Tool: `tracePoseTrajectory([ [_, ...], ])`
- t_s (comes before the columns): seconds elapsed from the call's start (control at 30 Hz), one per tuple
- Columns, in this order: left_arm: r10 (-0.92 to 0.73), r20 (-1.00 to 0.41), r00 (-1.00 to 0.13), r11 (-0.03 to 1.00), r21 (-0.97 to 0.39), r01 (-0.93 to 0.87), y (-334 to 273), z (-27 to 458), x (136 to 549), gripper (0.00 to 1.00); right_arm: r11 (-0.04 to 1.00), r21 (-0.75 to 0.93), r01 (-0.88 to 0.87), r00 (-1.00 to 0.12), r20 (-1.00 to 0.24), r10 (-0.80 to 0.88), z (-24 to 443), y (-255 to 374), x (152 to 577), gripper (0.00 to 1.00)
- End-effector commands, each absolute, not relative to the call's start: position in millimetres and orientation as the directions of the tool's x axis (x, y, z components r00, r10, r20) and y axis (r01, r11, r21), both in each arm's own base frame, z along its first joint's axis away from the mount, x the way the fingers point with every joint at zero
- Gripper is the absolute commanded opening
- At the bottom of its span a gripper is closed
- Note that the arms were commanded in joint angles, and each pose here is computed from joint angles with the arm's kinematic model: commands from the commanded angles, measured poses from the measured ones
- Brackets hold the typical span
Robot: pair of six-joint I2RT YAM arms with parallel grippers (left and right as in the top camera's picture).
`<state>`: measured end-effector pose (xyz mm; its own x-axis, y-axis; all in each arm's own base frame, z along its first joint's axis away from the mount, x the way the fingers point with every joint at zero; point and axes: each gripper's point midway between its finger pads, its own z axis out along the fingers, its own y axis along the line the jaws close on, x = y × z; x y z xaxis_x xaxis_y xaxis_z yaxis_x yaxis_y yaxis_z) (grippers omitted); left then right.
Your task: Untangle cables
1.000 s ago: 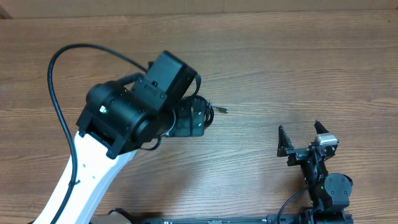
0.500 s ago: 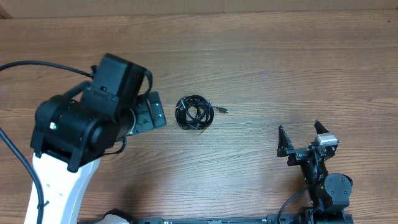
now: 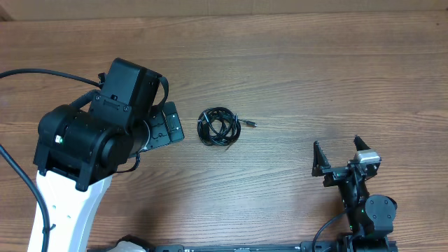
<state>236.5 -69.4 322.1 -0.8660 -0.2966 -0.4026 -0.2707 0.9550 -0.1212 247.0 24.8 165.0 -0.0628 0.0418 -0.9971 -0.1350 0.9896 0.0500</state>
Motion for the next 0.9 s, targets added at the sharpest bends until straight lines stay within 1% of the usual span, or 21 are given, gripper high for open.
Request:
tracePoseTrajectory([
  [0.0,-0.282,-0.411,-0.867,0.959,-0.103,-0.263,-66,322,237,1.0,0.99,0.046,-0.132,-0.068,-0.997,0.037,161,25,247,1.0],
  [0.4,-0.284,-0.366,-0.886,0.957,-0.162,-0.24,-79,320,233,1.0,0.99,0.046,-0.132,-0.068,-0.997,0.037,161,25,247,1.0],
  [0.57,-0.315,-0.346,-0.884,0.946,-0.191,-0.262,-83,319,231,0.99,0.99,0.046,-0.132,-0.068,-0.997,0.037,161,25,247,1.0],
  [0.87,-0.341,-0.34,-0.876,0.937,-0.201,-0.286,-83,319,231,1.0,0.99,0.046,-0.132,-0.068,-0.997,0.037,161,25,247,1.0],
])
